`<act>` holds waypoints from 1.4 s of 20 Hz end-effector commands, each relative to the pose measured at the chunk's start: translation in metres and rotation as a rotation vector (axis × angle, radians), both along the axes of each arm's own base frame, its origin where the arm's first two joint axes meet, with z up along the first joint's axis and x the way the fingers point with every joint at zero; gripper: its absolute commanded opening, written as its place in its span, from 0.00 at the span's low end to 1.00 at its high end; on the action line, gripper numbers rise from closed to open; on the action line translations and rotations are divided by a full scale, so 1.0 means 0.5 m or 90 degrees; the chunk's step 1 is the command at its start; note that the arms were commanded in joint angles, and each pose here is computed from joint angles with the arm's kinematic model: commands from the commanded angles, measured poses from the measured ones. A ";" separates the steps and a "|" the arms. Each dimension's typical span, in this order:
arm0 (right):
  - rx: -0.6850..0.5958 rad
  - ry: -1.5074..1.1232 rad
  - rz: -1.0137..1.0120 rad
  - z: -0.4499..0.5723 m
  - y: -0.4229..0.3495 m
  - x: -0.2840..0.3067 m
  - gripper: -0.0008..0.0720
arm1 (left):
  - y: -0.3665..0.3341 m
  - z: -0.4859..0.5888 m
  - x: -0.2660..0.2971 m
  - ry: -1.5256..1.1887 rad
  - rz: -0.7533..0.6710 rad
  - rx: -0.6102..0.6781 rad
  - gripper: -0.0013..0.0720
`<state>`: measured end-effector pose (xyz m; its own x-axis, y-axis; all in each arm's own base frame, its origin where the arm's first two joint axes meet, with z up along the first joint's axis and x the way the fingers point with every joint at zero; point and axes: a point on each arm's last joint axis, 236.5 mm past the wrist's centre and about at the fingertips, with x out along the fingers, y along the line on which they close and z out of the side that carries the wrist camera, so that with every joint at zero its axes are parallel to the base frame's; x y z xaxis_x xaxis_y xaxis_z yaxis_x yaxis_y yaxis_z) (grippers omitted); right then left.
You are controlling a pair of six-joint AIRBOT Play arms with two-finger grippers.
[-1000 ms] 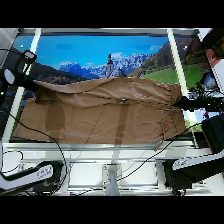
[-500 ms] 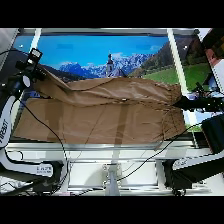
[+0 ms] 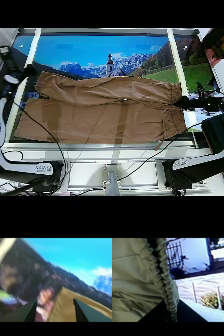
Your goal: Fold the clothes and pants, and hang the long-sleeved shirts on hangers.
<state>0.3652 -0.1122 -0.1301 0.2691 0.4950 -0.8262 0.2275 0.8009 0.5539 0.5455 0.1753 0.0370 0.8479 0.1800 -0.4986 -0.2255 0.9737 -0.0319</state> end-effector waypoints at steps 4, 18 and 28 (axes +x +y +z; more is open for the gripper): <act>0.001 0.001 0.000 0.000 0.001 -0.001 0.07 | -0.006 -0.117 -0.229 0.267 -0.019 -0.293 0.58; 0.002 0.001 -0.001 0.000 0.001 0.000 0.07 | -0.048 -0.239 -0.176 0.328 -0.011 -0.208 0.88; 0.002 0.001 -0.001 0.000 0.001 0.000 0.07 | -0.075 -0.302 -0.152 0.342 -0.017 -0.198 0.39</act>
